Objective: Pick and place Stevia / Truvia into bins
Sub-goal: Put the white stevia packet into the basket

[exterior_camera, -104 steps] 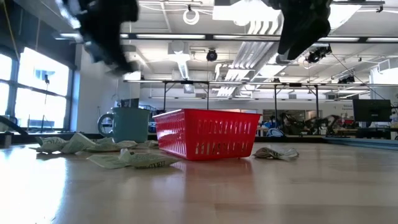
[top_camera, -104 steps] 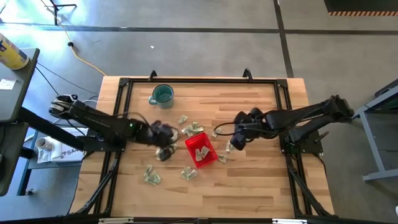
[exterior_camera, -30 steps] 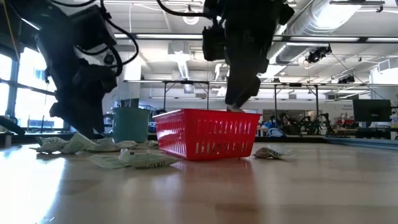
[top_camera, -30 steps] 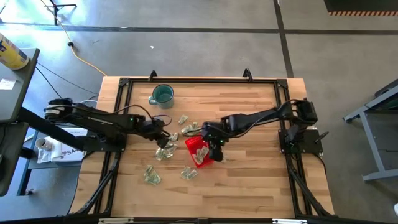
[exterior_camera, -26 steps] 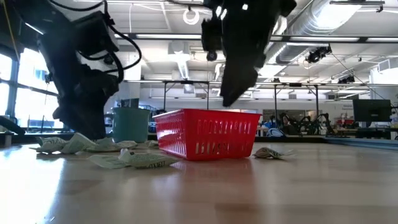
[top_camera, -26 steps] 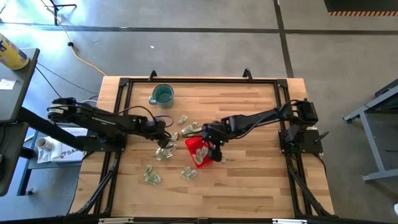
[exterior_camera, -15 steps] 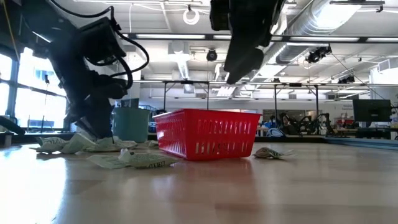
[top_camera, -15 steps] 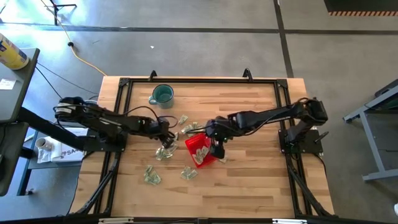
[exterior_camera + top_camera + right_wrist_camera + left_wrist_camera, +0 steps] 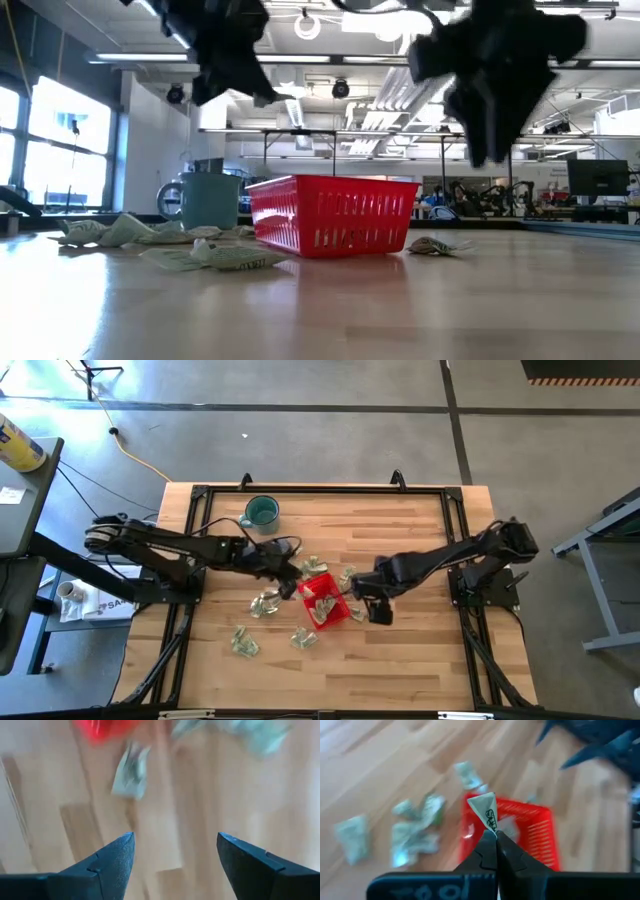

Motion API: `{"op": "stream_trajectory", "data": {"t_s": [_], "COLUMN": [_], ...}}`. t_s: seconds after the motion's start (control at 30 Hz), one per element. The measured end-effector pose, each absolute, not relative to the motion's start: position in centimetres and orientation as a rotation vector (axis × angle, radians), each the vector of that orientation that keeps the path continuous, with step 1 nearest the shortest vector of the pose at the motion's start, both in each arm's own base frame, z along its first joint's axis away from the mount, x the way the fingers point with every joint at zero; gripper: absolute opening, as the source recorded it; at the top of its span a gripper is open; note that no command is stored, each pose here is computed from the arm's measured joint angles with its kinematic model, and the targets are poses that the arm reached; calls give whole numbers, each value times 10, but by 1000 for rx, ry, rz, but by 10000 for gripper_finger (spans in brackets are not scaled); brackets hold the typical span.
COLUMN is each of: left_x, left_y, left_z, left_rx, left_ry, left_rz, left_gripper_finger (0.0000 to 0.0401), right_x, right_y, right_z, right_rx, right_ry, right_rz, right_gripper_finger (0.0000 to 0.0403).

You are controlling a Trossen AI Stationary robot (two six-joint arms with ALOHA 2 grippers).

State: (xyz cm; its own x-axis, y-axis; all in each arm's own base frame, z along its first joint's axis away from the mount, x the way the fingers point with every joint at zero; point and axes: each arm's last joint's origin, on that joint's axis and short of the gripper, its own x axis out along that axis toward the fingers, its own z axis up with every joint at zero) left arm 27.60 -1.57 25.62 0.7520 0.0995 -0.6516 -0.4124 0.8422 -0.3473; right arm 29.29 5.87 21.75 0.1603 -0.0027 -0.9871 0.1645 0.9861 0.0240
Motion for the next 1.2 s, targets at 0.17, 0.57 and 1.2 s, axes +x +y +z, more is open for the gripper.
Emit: {"op": "stream_trajectory", "data": {"t_s": [0.17,0.57,1.2], "left_x": [304,316,216], "left_y": [-22,-25,-11], "left_z": [249,240,180], "left_rx": [-537,-541,-727], "left_ry": [686,788,1255], "left_rz": [155,176,583], "left_gripper_finger": [81,22,169], "right_x": [287,278,282], "right_y": [73,91,95], "right_z": [187,174,176], "right_rx": [198,200,205], "right_ry": [1356,1314,1296], "right_rz": [-65,-127,9], "right_gripper_finger": [273,273,273]}}
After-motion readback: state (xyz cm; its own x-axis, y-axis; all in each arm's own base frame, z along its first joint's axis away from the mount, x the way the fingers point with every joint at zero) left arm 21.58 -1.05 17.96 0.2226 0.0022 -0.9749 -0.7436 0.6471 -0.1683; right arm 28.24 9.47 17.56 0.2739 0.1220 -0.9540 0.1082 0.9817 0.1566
